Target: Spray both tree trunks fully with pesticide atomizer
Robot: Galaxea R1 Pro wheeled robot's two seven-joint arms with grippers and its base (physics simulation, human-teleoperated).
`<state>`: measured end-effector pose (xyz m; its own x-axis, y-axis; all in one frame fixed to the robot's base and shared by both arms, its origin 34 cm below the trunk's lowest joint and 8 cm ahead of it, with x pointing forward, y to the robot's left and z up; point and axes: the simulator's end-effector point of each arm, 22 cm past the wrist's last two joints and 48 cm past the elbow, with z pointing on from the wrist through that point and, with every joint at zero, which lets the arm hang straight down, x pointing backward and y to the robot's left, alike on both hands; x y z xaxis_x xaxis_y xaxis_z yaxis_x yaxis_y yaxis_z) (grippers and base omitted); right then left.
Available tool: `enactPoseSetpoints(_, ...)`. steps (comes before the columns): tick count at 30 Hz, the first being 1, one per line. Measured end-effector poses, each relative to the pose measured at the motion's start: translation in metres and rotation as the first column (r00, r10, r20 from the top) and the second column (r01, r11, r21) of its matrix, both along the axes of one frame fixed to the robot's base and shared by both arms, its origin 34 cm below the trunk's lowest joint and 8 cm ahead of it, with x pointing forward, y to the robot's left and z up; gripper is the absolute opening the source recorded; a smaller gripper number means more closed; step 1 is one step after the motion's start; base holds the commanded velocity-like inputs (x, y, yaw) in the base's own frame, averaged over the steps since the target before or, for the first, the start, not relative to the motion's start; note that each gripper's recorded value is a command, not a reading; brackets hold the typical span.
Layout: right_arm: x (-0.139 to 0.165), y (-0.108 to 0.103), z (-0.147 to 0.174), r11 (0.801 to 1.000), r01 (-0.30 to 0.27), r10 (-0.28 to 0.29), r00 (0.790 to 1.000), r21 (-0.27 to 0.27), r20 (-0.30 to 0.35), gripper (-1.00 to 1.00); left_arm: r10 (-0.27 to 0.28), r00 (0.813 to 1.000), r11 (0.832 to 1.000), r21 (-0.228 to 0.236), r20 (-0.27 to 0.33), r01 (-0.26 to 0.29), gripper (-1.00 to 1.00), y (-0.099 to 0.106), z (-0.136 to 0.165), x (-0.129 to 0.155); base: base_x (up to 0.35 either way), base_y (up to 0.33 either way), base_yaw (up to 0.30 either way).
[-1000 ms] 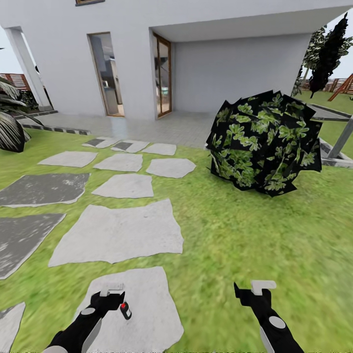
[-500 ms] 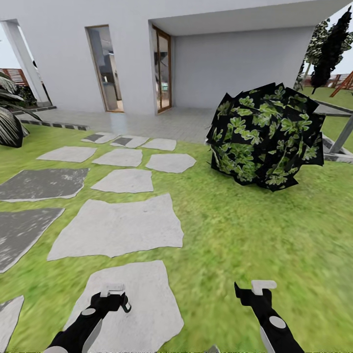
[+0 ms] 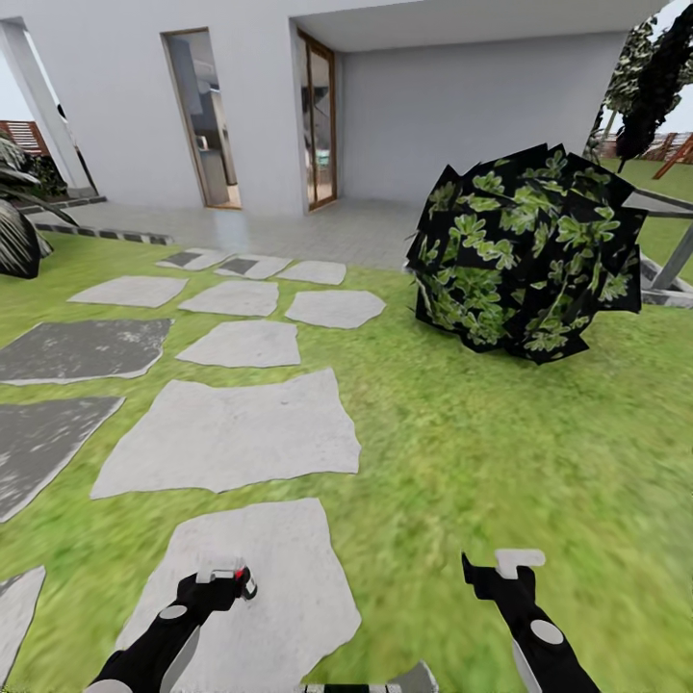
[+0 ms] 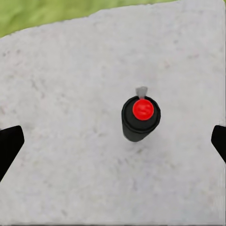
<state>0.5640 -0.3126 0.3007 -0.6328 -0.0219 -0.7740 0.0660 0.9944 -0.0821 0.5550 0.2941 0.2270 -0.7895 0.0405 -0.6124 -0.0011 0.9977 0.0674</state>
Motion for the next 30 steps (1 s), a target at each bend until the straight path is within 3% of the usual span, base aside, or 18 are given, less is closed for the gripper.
enactPoseSetpoints(12, -0.012, 0.002, -0.026, 1.0, -0.006, 0.006, 0.999, 0.0, -0.052, 1.0, -0.005, 0.999, 1.0, 0.001, -0.042, 0.005, 1.0, -0.004, -0.025, -0.017, 0.0, 0.0, -0.004)
enactPoseSetpoints(15, -0.015, 0.002, -0.033, 1.0, -0.007, 0.007, 0.998, 0.001, -0.065, 1.0, -0.012, 1.0, 1.0, -0.002, 0.016, 0.012, 1.0, -0.007, -0.023, -0.011, 0.0, 0.0, -0.059)
enactPoseSetpoints(18, -0.019, 0.002, -0.04, 1.0, -0.006, 0.007, 0.997, 0.001, -0.079, 1.0, -0.015, 0.999, 1.0, -0.003, 0.031, 0.015, 1.0, -0.008, -0.027, -0.011, 0.0, 0.0, -0.101)
enactPoseSetpoints(30, -0.035, 0.003, -0.07, 1.0, -0.006, 0.006, 0.99, 0.003, -0.143, 1.0, -0.015, 1.0, 1.0, -0.003, -0.021, 0.015, 1.0, -0.007, -0.055, -0.03, 0.0, 0.0, -0.151)
